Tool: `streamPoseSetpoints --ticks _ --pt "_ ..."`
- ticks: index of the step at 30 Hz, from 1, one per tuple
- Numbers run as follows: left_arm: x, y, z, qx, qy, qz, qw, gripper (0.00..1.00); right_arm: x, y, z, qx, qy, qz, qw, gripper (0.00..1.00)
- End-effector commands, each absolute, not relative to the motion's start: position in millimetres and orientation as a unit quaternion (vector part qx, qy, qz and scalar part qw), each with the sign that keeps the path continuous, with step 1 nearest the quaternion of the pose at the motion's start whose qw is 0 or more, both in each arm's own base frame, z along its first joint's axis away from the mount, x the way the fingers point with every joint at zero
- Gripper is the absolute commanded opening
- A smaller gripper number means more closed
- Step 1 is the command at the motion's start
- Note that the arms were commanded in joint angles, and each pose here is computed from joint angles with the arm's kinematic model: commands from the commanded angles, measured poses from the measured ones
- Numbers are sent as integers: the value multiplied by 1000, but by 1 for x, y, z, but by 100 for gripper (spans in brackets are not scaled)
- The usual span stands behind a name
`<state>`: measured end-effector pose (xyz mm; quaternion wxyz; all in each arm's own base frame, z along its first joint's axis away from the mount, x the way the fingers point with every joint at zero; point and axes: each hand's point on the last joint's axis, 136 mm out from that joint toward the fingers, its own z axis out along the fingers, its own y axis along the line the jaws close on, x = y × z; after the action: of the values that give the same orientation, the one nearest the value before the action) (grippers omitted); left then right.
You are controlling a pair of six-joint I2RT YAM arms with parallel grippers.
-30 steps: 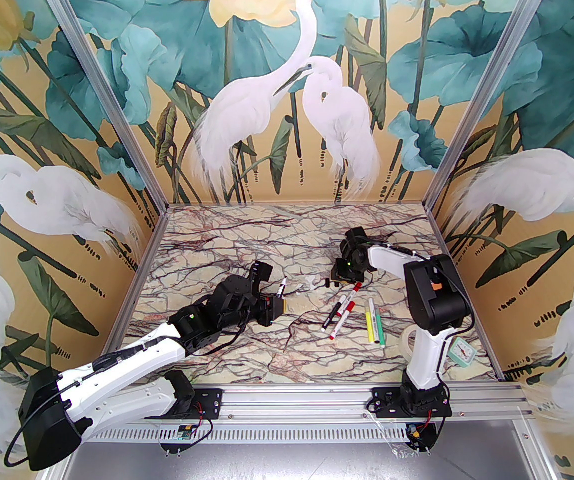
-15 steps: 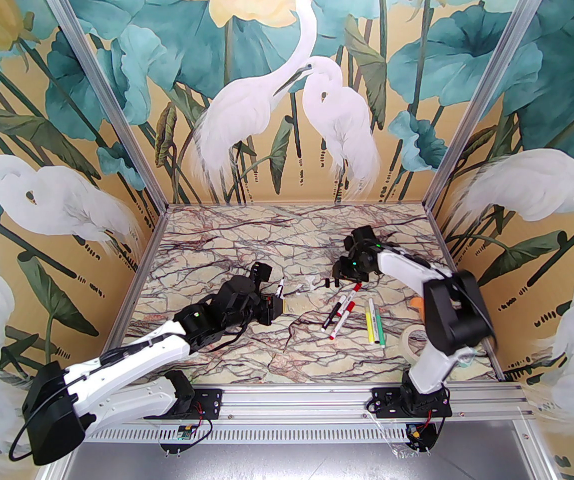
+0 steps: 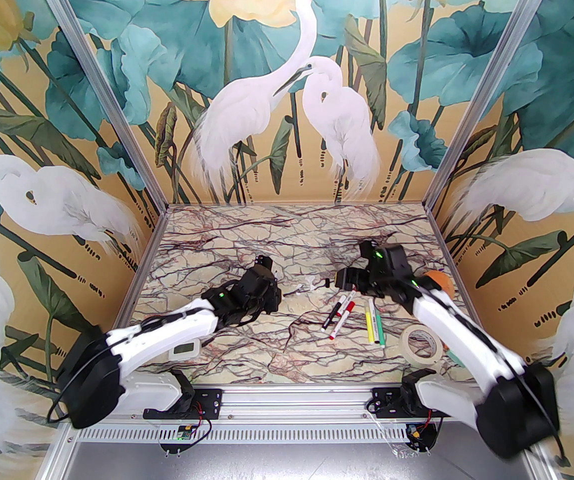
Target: Open the pen caps
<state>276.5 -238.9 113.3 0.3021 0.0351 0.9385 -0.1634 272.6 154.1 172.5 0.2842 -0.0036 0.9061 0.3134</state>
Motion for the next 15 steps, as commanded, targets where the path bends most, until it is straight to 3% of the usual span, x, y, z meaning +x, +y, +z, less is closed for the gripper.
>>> streamPoseSetpoints --ticks 1,15 --pt "294 -228 112 19 940 -127 317 8 253 163 194 -27 883 359 300 97" --pt "317 -207 60 11 951 -32 309 10 235 164 218 -43 865 382 322 99"
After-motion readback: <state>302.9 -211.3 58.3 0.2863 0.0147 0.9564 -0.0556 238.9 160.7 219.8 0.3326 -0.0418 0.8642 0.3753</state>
